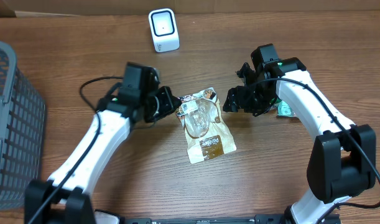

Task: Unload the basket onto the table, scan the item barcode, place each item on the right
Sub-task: 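Bring the left gripper to the bean bag's left edge, then grasp the bean bag with both grippers and hold it up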

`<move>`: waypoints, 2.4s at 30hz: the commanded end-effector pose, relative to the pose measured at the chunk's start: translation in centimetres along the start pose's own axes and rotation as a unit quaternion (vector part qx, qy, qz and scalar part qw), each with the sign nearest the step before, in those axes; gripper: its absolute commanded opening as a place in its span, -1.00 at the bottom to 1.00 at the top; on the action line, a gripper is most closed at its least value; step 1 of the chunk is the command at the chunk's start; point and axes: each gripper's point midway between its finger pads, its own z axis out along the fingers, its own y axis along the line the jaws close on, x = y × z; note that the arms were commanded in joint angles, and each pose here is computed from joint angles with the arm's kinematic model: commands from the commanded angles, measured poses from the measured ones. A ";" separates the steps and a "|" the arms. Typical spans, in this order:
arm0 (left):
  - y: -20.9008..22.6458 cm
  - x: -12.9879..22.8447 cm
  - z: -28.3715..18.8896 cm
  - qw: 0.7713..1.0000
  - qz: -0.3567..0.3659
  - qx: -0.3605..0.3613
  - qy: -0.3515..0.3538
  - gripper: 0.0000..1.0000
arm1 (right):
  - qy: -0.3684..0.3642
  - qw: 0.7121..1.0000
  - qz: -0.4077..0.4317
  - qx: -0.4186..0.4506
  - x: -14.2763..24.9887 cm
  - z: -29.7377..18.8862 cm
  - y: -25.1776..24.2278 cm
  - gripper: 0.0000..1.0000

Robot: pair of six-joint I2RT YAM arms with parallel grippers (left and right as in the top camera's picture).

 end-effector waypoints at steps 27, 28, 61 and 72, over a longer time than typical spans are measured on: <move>4.1 3.7 10.0 0.992 -0.048 -0.030 0.112 -0.91 | 0.004 1.000 0.000 -0.003 0.2 0.2 0.1 0.44; 4.3 3.8 10.1 0.992 -0.049 -0.032 0.113 -0.92 | 0.004 1.000 0.000 -0.003 0.2 0.2 0.1 0.44; 7.4 5.2 12.3 0.979 -0.121 -0.064 0.149 -0.91 | 0.023 0.988 -0.069 -0.139 3.1 3.4 1.9 0.65; 7.4 5.1 12.3 0.979 -0.121 -0.064 0.149 -0.92 | 0.015 0.986 -0.037 -0.162 3.6 5.2 1.7 0.62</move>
